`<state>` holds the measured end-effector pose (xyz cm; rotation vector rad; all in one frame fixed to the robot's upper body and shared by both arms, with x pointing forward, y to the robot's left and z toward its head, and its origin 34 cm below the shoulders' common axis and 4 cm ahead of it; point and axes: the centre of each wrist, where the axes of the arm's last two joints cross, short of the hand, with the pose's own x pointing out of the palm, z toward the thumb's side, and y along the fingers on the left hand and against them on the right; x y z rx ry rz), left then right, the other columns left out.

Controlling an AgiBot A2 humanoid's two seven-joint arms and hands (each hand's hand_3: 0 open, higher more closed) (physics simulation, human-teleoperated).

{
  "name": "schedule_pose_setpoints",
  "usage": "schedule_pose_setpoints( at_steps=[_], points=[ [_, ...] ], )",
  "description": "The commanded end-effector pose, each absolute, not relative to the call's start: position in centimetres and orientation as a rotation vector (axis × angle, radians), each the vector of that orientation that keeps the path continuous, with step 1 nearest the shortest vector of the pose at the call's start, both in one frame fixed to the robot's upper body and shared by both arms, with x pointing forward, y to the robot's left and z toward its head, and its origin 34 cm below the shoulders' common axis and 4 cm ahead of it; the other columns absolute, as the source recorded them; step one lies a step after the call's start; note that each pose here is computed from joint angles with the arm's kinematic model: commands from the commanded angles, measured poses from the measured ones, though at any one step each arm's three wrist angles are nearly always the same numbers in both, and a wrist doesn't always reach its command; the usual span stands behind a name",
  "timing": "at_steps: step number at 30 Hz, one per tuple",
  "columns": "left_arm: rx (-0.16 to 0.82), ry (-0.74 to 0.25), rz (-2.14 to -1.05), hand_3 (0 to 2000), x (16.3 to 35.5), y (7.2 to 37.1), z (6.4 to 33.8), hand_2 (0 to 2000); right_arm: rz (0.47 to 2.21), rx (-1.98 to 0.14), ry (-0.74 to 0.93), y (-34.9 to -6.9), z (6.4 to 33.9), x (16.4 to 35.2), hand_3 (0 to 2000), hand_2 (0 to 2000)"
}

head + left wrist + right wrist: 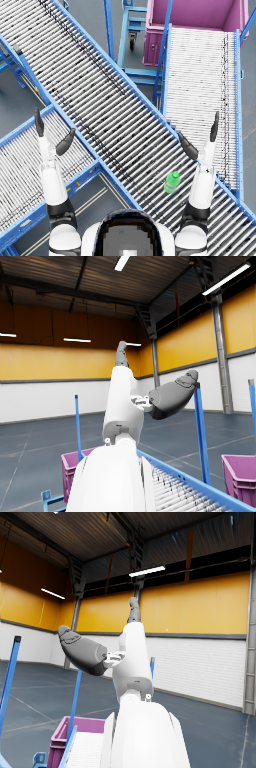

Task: Pick up the oil and place it on the left assembly line, put the cola on the right, and keep Sprite still

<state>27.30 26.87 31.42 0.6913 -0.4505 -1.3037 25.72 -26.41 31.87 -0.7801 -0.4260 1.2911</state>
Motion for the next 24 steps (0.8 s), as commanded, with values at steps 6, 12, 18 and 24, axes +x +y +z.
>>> schedule_pose_setpoints(
  at_steps=[6, 12, 18, 24],
  points=[
    [0.702, -0.461, -1.307, 0, 27.2, 26.7, 31.7, 0, 1.282, -0.783, -0.431, -26.6, 32.0, 25.6, 0, 0],
    [0.674, -0.439, -1.327, 0, 27.0, 26.3, 30.5, 0, 1.280, -0.772, -0.426, -26.7, 31.7, 25.6, 0, 0],
    [0.662, -0.434, -1.327, 0, 26.9, 26.3, 30.1, 0, 1.307, -0.727, -0.395, -26.2, 30.1, 25.5, 0, 0],
    [0.648, -0.427, -1.328, 0, 26.8, 26.3, 29.7, 0, 1.318, -0.719, -0.391, -26.0, 29.9, 25.6, 0, 0]
  ],
)
